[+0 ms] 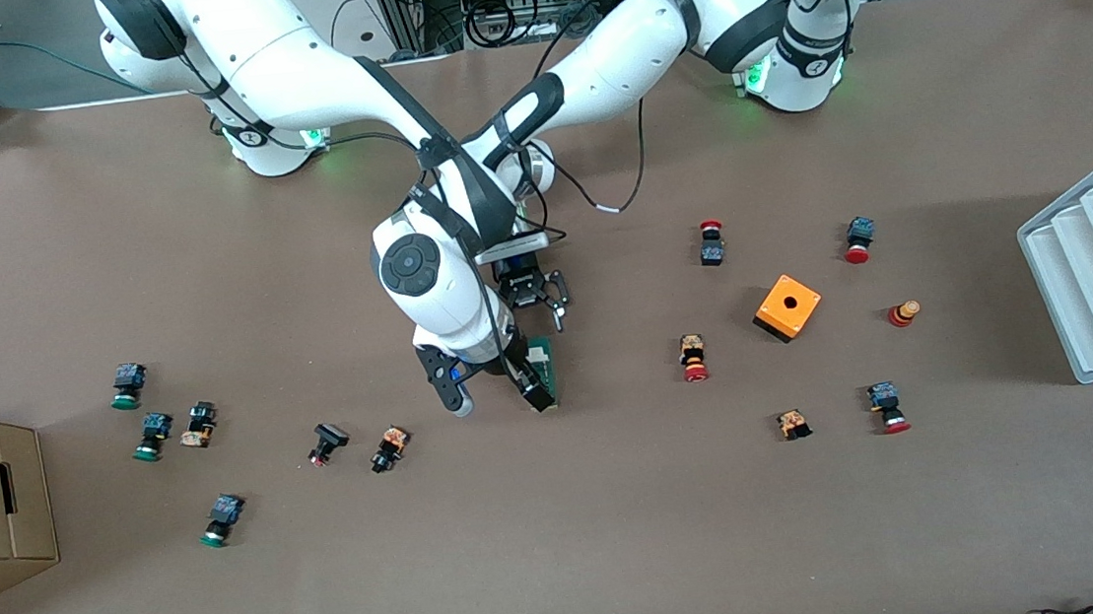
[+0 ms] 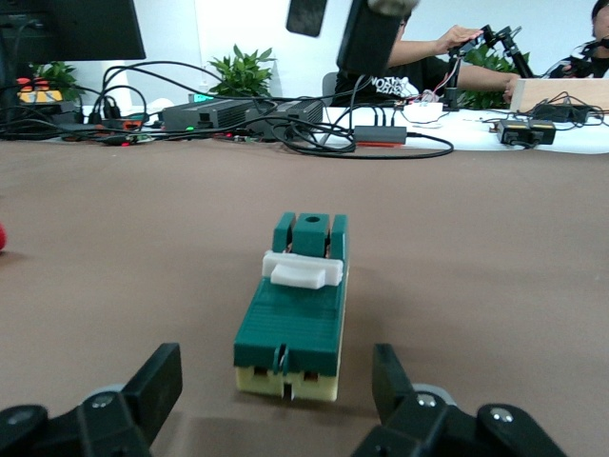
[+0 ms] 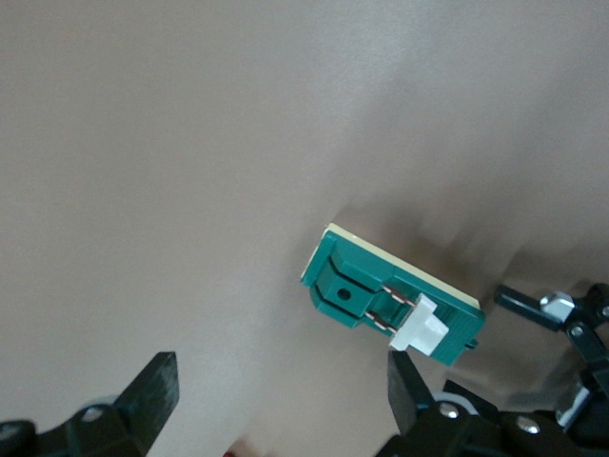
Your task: Close load switch with both arms
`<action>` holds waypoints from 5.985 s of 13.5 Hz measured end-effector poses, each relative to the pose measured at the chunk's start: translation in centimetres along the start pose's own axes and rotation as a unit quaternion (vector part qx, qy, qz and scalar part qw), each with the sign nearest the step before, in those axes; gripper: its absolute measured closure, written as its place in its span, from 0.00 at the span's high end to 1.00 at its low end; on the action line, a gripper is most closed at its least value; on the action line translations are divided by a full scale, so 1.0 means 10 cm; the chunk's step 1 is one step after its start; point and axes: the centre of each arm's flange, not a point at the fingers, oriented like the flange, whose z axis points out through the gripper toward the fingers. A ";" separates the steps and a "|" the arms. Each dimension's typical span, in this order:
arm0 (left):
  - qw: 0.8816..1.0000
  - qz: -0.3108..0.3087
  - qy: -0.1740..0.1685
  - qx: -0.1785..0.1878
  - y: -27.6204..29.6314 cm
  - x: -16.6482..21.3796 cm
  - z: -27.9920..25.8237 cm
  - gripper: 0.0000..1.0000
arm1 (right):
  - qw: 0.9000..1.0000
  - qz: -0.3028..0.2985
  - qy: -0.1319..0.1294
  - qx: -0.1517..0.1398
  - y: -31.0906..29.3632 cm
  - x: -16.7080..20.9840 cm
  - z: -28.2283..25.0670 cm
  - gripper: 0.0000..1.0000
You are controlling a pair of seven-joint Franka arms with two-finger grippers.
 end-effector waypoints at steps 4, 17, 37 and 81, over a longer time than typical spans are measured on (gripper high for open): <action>1.000 0.002 -0.003 0.005 -0.01 -0.03 -0.08 0.83 | 1.000 0.022 0.000 -0.003 0.02 0.00 0.02 0.95; 1.000 0.007 0.002 0.009 -0.04 -0.09 -0.07 0.58 | 0.999 0.049 -0.001 -0.007 0.07 -0.04 0.13 0.95; 1.000 0.018 0.004 0.010 -0.02 -0.07 -0.03 0.80 | 0.995 0.098 -0.017 -0.008 0.11 0.03 0.16 0.95; 0.999 0.039 0.006 -0.005 0.00 -0.09 0.09 0.60 | 0.990 0.142 -0.017 0.004 0.91 -0.21 0.63 0.75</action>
